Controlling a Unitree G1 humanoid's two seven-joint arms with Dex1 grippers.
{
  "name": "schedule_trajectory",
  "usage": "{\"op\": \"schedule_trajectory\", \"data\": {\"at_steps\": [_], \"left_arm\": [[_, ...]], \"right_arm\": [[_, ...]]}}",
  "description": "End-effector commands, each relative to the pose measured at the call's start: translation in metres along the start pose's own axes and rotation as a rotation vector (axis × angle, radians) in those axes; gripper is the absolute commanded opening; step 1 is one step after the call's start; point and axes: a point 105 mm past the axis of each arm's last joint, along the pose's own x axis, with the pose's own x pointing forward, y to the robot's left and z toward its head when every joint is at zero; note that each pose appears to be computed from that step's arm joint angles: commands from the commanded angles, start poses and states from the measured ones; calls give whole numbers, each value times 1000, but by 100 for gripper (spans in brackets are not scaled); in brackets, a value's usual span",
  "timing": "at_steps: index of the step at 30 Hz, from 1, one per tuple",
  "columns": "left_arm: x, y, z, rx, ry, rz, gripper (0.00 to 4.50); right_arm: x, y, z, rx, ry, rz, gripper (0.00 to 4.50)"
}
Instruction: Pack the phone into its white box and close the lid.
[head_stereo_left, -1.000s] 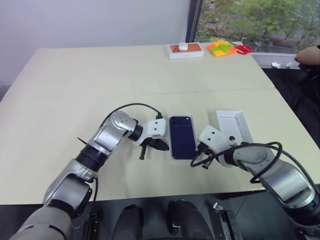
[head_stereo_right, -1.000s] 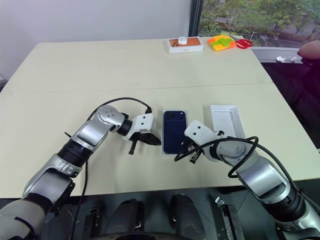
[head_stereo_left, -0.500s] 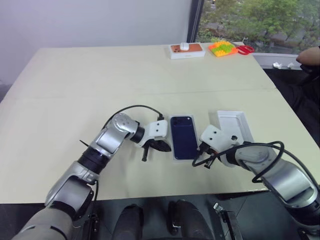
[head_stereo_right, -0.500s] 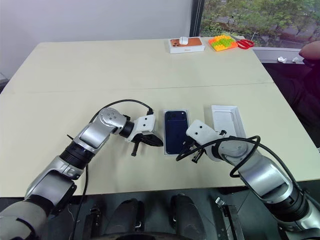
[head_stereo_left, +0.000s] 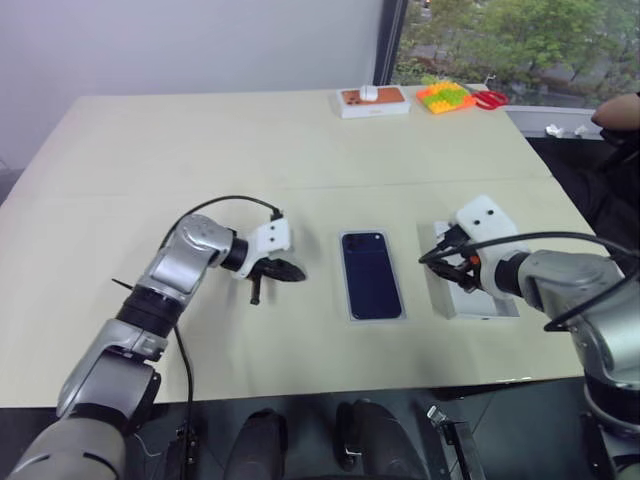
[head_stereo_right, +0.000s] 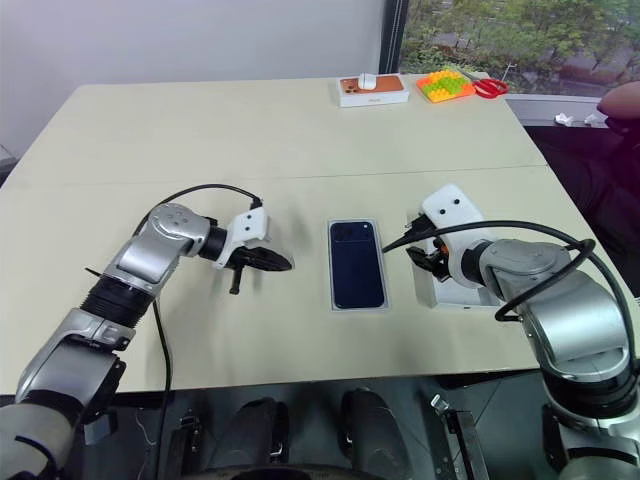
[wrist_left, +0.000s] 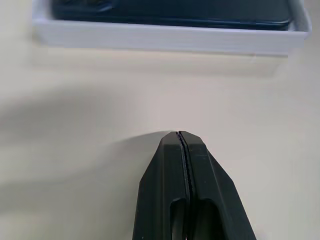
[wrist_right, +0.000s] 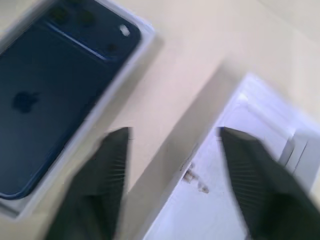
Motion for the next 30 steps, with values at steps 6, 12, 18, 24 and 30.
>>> {"op": "schedule_trajectory", "data": {"at_steps": [6,12,18,24,30], "left_arm": [[-27,-2,33,76,-172,-36,0],[-20,-24,32,129,-168,-142,0],[-17,-32,28,149,-144,-177,0],[-13,-32,28,140,-148,-172,0],[-11,-30,29,133,-161,-157,0]], "right_arm": [[16,-15,-10,200,50,-33,368],[28,-15,-15,274,96,-28,368],[30,-11,-17,317,140,7,368],[24,-4,-21,310,198,37,282],[22,-4,-22,343,228,15,5]]}}
